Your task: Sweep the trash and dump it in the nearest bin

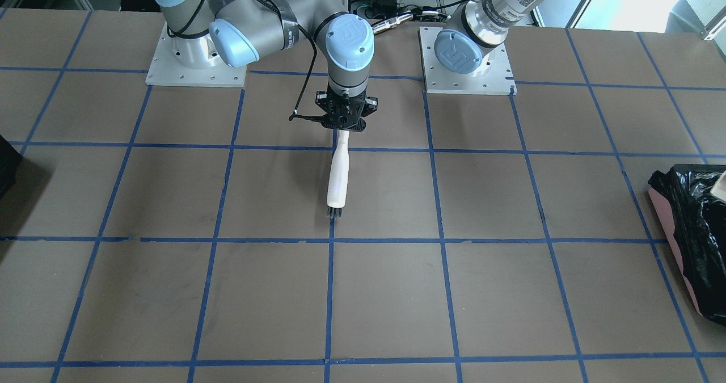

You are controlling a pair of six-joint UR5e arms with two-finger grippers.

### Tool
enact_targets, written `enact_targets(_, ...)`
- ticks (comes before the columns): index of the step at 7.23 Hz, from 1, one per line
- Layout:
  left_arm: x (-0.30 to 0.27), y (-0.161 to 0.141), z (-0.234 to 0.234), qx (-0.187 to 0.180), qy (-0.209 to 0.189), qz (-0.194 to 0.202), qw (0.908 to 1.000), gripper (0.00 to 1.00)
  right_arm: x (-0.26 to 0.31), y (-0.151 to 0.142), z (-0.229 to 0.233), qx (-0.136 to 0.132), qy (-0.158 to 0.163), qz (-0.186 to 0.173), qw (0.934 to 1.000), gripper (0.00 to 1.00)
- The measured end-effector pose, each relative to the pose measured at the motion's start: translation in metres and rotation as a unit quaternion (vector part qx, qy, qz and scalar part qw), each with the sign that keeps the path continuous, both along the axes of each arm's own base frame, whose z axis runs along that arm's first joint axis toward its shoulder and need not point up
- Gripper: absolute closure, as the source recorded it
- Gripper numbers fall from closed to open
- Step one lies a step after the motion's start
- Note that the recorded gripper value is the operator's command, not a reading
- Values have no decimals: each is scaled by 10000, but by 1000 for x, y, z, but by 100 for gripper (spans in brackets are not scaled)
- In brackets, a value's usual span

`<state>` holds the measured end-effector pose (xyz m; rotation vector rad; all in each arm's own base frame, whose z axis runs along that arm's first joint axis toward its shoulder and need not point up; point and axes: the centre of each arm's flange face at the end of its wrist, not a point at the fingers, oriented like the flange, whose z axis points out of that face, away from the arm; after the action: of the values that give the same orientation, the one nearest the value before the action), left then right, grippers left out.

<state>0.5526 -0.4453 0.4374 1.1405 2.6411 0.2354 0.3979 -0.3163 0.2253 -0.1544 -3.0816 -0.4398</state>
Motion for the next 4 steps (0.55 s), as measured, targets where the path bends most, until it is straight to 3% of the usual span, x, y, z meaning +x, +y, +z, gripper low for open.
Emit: enact_targets(4, 33, -17, -26, 20, -681, 244, 9974, 100, -1, -8, -4, 139, 59, -36, 9999, 100)
